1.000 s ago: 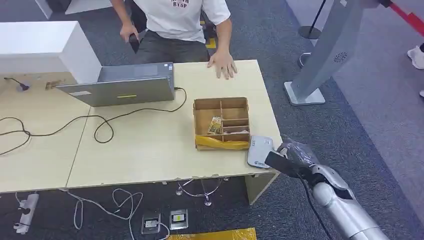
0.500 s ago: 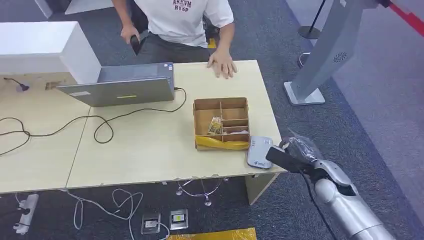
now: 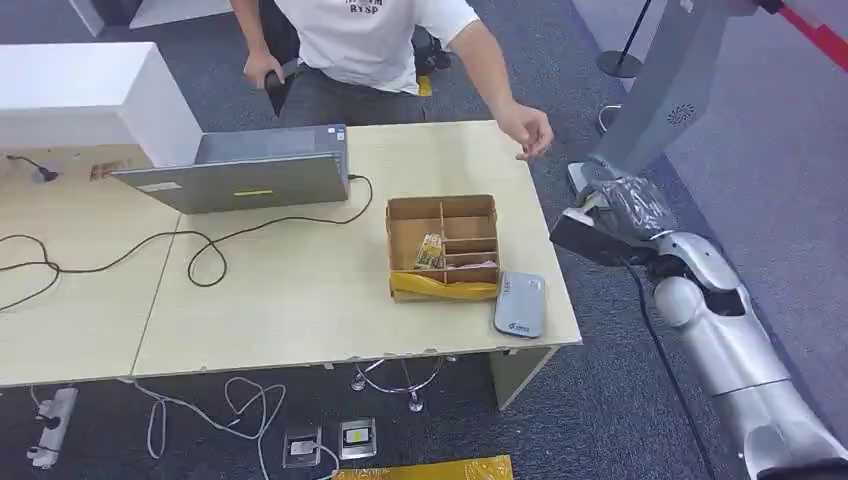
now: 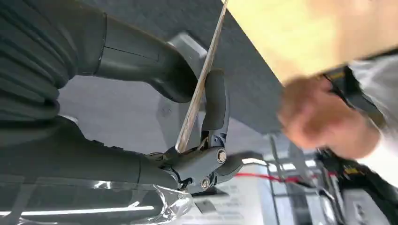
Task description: Pass the card to the sensor for recognition and then transmit it.
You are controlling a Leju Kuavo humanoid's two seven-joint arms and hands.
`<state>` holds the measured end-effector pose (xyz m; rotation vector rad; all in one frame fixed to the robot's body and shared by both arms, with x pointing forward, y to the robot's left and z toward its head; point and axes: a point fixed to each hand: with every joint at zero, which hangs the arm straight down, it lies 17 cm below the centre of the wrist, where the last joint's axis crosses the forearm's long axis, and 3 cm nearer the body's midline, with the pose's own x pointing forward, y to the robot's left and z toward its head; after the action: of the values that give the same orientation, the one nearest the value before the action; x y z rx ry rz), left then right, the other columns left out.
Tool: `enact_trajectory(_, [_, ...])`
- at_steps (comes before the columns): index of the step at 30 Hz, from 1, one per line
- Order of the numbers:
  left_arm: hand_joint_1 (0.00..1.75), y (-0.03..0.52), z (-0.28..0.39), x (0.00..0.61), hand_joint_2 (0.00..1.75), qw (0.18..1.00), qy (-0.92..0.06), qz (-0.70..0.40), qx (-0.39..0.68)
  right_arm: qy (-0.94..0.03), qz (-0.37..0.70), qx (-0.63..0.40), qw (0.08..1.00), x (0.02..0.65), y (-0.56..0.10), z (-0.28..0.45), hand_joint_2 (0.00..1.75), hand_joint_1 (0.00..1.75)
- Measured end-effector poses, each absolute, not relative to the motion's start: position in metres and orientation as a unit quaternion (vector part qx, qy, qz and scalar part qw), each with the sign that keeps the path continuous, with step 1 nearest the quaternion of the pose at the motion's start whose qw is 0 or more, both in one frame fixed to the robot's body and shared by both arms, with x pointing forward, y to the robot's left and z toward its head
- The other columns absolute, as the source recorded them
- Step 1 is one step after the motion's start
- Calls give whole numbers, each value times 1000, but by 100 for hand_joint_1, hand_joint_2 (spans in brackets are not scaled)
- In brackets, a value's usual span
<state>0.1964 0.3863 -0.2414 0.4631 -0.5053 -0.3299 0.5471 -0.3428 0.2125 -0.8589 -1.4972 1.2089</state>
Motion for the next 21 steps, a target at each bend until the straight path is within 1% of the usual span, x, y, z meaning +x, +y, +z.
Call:
enact_trajectory(3, [0,382,-240,203,0,927,-252,-171,219,-643,498,-368,450,566,-334,264,175,175])
enact_trajectory(7, [0,379,-239,209,0,927,-256,-174,214,-669,498,-370,409,591,-311,308,175,175])
enact_trajectory(13, [0,378,-238,213,0,925,-258,-177,214,-681,501,-356,397,616,-277,327,175,175])
enact_trajectory(21, [0,378,-238,213,0,926,-258,-175,213,-684,513,-336,394,634,-240,325,175,175])
